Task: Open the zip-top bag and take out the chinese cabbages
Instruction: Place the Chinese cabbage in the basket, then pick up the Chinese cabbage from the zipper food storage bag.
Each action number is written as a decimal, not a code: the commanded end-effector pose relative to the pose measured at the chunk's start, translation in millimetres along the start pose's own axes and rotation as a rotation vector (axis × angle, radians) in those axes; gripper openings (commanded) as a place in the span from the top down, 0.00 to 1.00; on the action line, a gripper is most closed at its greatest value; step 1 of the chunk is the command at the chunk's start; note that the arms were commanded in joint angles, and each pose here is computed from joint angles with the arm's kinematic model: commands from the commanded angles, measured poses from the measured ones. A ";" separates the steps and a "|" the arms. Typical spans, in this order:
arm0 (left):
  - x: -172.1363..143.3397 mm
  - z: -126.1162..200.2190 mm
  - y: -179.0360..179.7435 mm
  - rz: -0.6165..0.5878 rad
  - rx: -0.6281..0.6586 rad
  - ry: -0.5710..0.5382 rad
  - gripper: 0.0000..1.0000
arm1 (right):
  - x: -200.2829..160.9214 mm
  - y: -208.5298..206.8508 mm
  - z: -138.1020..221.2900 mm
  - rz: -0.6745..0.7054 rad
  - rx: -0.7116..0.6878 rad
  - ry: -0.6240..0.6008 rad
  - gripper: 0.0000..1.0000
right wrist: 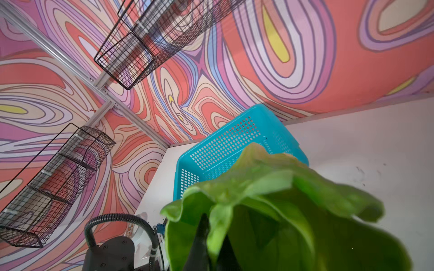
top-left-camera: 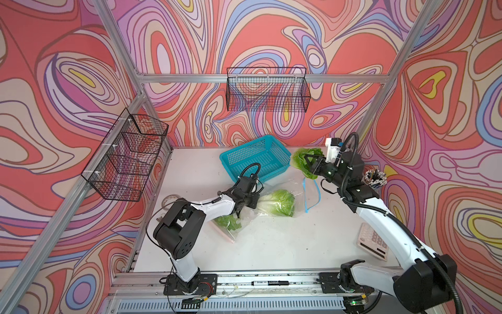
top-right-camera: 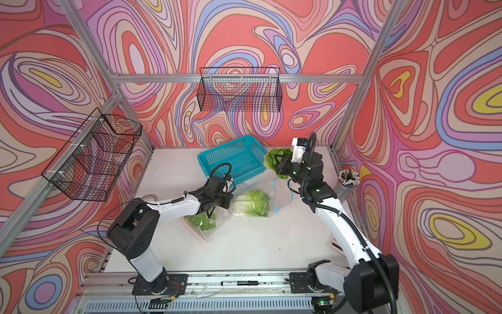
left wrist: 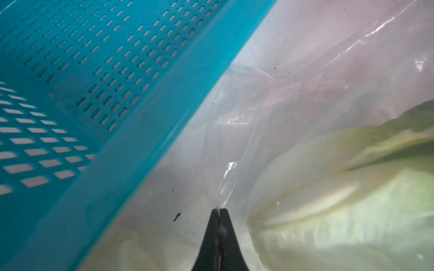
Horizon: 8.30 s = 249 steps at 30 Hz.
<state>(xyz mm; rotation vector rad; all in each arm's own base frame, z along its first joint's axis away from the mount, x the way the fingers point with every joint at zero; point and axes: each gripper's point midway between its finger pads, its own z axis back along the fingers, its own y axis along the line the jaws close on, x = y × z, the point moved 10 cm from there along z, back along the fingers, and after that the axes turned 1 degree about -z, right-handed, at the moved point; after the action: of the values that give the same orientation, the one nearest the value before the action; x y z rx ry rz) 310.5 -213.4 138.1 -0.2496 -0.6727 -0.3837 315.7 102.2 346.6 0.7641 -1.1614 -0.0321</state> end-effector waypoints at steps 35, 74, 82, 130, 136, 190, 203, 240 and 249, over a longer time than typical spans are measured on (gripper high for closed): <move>3.9 1.9 -2.2 -0.021 -0.052 -0.023 1.00 | -70.4 -43.2 -264.2 0.030 0.042 0.003 1.00; 4.6 6.2 -3.1 -0.013 -0.064 -0.021 1.00 | -49.9 -82.7 -227.8 -0.092 -0.190 0.179 0.57; 5.7 7.1 -3.7 -0.004 -0.072 -0.028 1.00 | -27.9 -77.7 -196.2 -0.111 -0.159 0.132 0.31; 2.6 4.1 -4.9 0.077 -0.109 -0.078 1.00 | -63.4 -73.0 63.2 0.191 -0.396 -0.065 0.25; 1.9 4.8 -4.7 0.076 -0.107 -0.078 1.00 | -76.2 -81.3 63.7 0.111 -0.377 -0.026 0.37; 2.7 1.2 -8.3 0.094 -0.156 -0.091 1.00 | -158.6 -96.1 37.6 -0.178 0.027 0.449 0.56; 2.7 -0.1 -10.0 0.119 -0.186 -0.096 1.00 | -180.0 -102.2 31.3 -0.238 0.104 0.502 0.56; -2.3 -7.0 -10.0 0.177 -0.205 -0.083 1.00 | -198.9 -74.6 5.3 -0.227 0.241 0.448 0.86; -5.2 -8.9 -6.6 0.190 -0.159 -0.065 1.00 | -191.4 -69.8 15.1 -0.195 0.197 0.438 0.95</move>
<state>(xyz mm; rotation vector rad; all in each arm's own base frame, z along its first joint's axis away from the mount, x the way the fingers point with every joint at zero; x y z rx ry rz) 311.0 -225.8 139.7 -0.5208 -0.7130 -0.2746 248.0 119.4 151.6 1.0284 -0.6484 0.0761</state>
